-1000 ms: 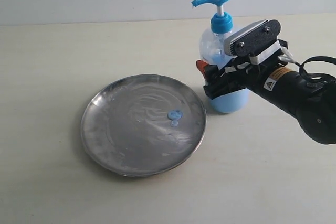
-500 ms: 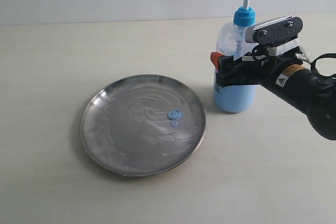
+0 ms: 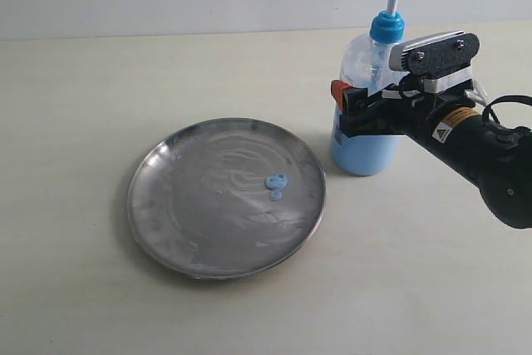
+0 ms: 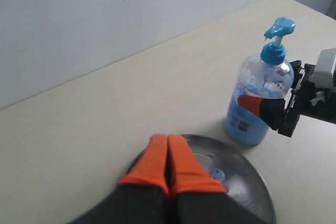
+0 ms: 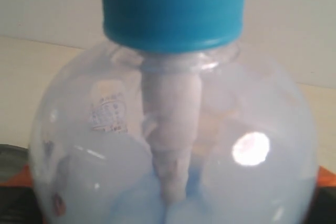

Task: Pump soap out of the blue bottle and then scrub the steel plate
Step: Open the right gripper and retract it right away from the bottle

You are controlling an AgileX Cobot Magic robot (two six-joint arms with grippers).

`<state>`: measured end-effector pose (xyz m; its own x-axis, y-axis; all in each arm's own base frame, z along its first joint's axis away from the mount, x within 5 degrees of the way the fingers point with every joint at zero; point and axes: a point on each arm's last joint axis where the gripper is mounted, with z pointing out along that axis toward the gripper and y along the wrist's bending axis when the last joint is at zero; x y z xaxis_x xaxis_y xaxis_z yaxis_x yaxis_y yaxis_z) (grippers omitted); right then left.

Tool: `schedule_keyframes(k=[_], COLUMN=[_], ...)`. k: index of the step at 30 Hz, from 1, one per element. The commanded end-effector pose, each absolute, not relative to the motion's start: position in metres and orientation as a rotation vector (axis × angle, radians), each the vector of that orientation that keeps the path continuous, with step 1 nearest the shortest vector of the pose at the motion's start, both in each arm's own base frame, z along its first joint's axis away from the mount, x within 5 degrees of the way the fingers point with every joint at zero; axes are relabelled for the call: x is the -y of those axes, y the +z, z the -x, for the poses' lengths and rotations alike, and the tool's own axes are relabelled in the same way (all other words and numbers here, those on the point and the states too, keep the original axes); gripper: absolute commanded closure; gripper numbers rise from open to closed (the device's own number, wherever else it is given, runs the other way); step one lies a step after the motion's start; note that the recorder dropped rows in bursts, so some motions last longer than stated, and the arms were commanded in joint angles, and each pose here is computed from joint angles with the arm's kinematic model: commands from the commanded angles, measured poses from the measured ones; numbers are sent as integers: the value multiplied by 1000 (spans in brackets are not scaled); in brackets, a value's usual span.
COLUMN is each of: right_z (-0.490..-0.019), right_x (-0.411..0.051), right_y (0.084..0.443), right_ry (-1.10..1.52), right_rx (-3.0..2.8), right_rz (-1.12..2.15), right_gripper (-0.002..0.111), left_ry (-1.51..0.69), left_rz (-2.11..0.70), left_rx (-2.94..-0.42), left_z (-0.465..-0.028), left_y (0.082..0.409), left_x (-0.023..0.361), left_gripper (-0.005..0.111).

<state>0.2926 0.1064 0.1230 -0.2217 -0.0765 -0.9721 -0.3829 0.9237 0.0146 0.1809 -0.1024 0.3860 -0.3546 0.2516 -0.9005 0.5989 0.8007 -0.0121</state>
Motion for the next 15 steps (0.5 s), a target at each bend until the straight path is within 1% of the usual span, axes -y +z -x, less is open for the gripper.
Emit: schedule_keyframes(k=[1, 3, 7, 12, 15], right_z=[-295, -295, -295, -294, -295], right_x=[-106, -106, -106, -107, -107], right_y=[129, 129, 129, 129, 129], right_ry=[281, 249, 239, 240, 238], right_rx=[-1720, -1710, -1705, -1704, -1706], right_rz=[365, 403, 414, 416, 415], right_gripper=[100, 88, 54, 2, 3], left_ry=[-379, -367, -358, -369, -369], left_rz=[-614, -611, -596, -582, -580], left_rx=[-1930, -1934, -1933, -1932, -1929], left_z=[-179, -180, -181, -182, -182], left_y=[371, 364, 353, 352, 353], left_x=[98, 97, 97, 97, 97], left_gripper=[107, 107, 107, 107, 107])
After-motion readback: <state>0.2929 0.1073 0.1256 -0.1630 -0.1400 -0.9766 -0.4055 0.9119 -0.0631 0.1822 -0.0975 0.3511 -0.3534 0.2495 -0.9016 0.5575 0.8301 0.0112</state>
